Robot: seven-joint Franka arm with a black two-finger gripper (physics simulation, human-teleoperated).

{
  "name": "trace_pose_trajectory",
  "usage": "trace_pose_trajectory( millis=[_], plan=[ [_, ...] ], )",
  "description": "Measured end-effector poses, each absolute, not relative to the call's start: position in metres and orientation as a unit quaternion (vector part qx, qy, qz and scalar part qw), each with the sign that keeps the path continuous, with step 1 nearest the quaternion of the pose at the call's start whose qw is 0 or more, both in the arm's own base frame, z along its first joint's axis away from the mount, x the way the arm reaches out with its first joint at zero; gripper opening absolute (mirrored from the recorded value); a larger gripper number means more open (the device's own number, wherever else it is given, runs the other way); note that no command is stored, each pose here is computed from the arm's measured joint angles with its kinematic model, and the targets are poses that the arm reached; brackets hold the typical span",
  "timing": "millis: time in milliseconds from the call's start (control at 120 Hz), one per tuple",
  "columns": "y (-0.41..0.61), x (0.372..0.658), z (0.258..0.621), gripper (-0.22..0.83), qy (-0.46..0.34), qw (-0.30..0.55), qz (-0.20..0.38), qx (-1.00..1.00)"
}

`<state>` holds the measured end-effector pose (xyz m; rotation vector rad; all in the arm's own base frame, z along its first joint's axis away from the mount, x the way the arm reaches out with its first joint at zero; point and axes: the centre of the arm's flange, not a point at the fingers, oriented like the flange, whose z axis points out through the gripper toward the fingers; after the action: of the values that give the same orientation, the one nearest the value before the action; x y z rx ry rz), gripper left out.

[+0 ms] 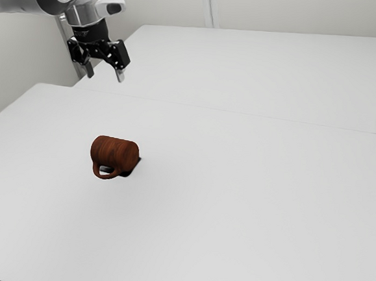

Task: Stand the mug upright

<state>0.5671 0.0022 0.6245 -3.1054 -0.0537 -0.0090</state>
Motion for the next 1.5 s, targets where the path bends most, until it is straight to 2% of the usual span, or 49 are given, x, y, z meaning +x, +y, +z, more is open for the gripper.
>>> trace_pose_trajectory(
  millis=[367, 642, 1025, 1250, 1500],
  plan=[
    [-0.009, 0.559, 0.618, 0.62, 0.001, 0.020, 0.014, -1.000],
    [0.005, 0.538, 0.592, 0.62, -0.015, 0.004, 0.023, -1.000],
    [0.081, 0.553, 0.525, 0.62, -0.085, -0.065, 0.035, -0.994],
    [0.117, 0.568, 0.488, 0.62, -0.076, -0.125, 0.018, -0.989],
    [0.162, 0.573, 0.456, 0.62, -0.053, -0.177, -0.009, -0.983]
  ],
)
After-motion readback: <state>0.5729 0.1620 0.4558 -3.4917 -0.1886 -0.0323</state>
